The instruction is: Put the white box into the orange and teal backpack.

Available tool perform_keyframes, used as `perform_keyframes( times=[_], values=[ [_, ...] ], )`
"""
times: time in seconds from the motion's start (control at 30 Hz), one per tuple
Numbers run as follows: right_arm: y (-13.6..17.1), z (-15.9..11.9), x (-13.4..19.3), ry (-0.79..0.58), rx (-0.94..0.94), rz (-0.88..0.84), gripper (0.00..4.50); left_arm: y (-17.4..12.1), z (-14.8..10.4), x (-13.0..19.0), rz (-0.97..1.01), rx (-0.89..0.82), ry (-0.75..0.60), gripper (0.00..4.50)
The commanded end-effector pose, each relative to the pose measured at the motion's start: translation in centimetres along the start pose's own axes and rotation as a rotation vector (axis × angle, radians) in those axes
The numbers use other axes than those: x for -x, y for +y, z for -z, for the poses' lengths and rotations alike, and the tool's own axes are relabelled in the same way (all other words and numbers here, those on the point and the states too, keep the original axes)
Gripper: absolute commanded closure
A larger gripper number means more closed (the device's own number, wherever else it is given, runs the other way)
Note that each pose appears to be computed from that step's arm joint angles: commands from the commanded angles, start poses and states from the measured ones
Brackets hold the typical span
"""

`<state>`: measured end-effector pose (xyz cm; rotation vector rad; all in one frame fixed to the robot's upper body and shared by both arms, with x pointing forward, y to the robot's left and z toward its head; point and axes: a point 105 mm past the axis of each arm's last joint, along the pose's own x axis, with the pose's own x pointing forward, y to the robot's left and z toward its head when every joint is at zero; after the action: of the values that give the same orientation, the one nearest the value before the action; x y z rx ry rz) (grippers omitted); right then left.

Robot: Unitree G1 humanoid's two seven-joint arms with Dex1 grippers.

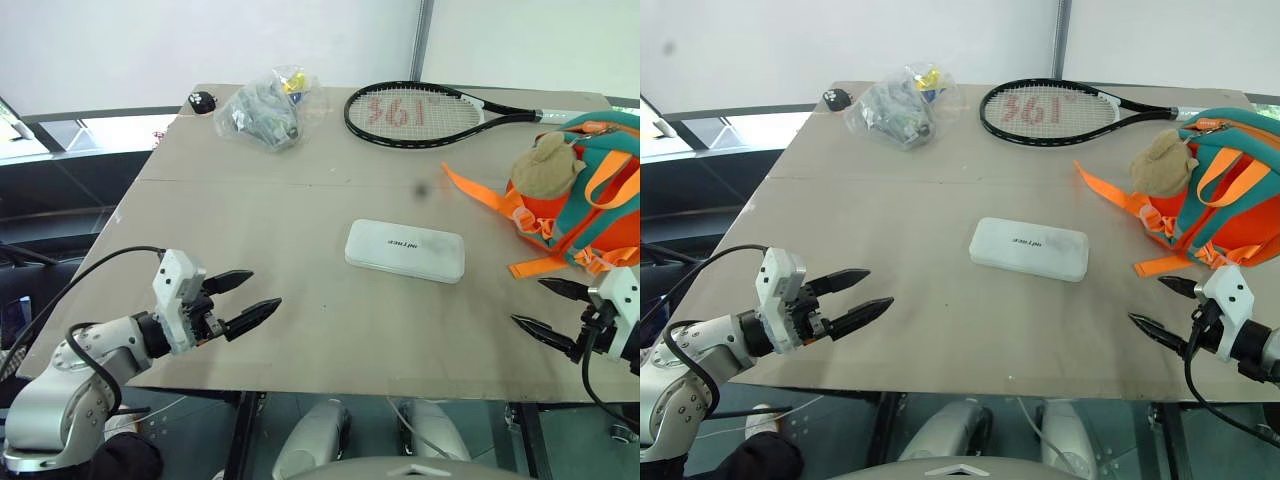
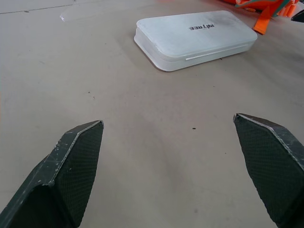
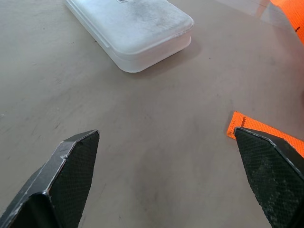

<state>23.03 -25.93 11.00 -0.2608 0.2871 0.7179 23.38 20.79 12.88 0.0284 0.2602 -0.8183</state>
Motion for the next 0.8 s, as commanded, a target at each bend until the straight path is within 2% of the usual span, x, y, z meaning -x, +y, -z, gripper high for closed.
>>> perform_keyframes(
  times=[0.03, 0.33, 0.47, 0.57, 0.67, 0.73, 0.77, 0.8],
  values=[
    [0.2, -1.6, -0.8, -0.05, 0.07, 0.016, 0.03, 0.3, -0.9, -0.2, -0.007, -0.06, -0.02, 0.0],
    [0.9, -4.5, -4.3, -0.177, 0.064, 0.048, 0.03, 0.6, -2.6, -1.8, -0.05, -0.057, -0.069, 0.0],
    [0.6, -4.9, -5.6, -0.173, -0.013, 0.071, 0.03, 0.9, -4.1, -3.0, -0.072, 0.086, -0.133, 0.0],
    [0.1, -4.9, -6.2, -0.159, -0.028, 0.106, 0.79, 1.7, -3.8, -3.9, -0.124, 0.15, -0.072, 0.0],
    [0.0, -4.8, -6.6, -0.135, -0.011, 0.123, 2.22, 2.2, -3.5, -4.6, -0.143, 0.22, -0.033, 0.0],
    [-0.2, -4.9, -6.6, -0.127, -0.003, 0.137, 2.8, 2.5, -3.4, -4.9, -0.145, 0.261, -0.011, 0.0],
    [-0.3, -4.8, -6.6, -0.119, 0.002, 0.148, 3.45, 2.5, -3.4, -5.1, -0.14, 0.277, -0.003, 0.0],
    [-0.4, -4.9, -6.6, -0.114, 0.005, 0.155, 3.76, 2.6, -3.4, -5.3, -0.134, 0.297, 0.007, 0.0]
  ],
)
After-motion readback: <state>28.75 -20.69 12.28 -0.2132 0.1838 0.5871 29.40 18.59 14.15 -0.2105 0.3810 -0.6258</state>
